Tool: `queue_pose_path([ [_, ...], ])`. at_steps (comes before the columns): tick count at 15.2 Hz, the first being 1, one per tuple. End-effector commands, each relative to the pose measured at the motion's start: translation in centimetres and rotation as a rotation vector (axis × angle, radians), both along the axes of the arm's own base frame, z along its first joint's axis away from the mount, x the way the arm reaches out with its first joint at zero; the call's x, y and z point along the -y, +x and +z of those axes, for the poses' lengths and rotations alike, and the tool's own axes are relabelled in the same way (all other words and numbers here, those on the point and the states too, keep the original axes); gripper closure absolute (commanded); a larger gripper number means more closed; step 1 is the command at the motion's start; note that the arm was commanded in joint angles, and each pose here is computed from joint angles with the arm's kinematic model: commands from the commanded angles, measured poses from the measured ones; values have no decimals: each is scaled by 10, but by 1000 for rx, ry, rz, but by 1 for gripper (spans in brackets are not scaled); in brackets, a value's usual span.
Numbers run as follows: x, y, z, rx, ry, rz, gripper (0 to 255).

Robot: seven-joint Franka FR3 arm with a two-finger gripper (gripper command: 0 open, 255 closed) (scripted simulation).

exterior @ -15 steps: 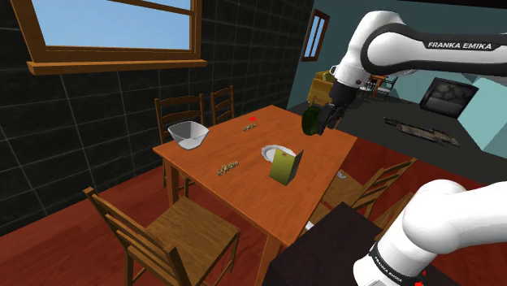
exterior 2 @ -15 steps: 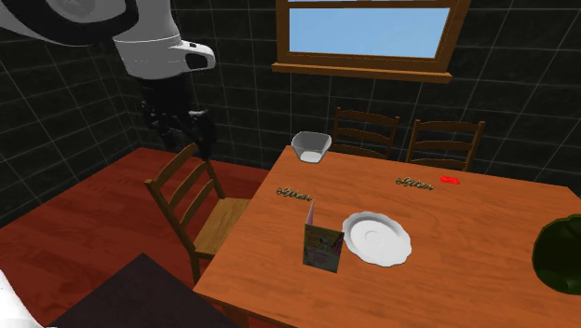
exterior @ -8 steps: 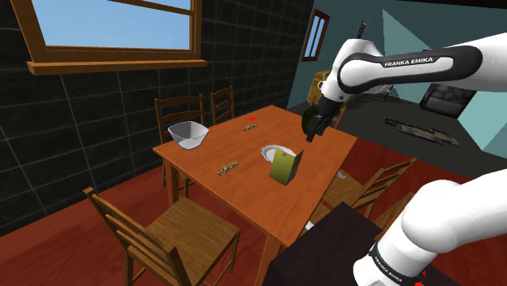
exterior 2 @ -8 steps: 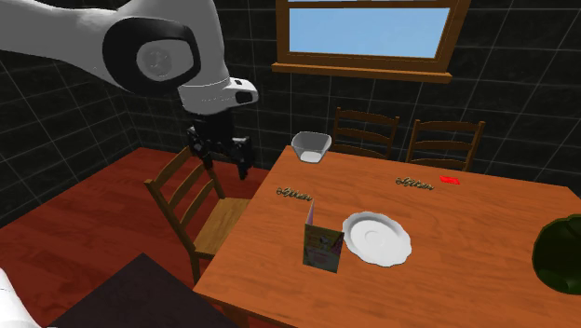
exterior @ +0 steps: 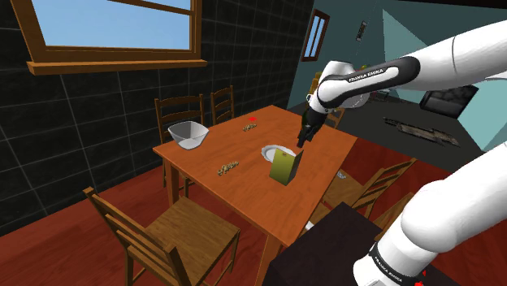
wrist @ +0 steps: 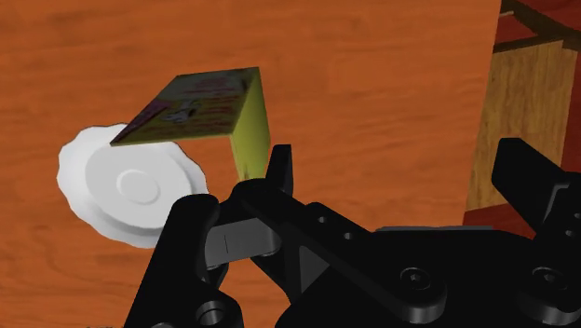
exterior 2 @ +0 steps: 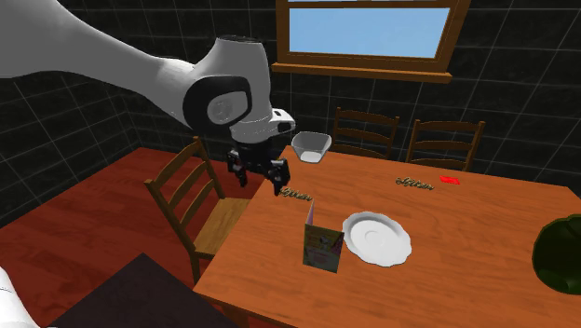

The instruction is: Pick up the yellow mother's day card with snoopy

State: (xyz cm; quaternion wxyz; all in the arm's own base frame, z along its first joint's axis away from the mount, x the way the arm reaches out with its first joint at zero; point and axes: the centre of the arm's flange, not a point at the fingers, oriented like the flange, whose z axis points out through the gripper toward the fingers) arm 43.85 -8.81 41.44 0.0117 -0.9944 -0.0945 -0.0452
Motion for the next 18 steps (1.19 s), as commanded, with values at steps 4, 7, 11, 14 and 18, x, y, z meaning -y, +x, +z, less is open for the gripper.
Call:
queue_pose_path([
  [4,31,39,-49,3,-7,24,0],
  [7,48,62,-76,4,-10,38,0],
  [11,71,92,-112,5,-14,56,0],
  [14,85,111,-134,6,-17,67,0],
  [18,85,111,-155,6,-17,67,0],
])
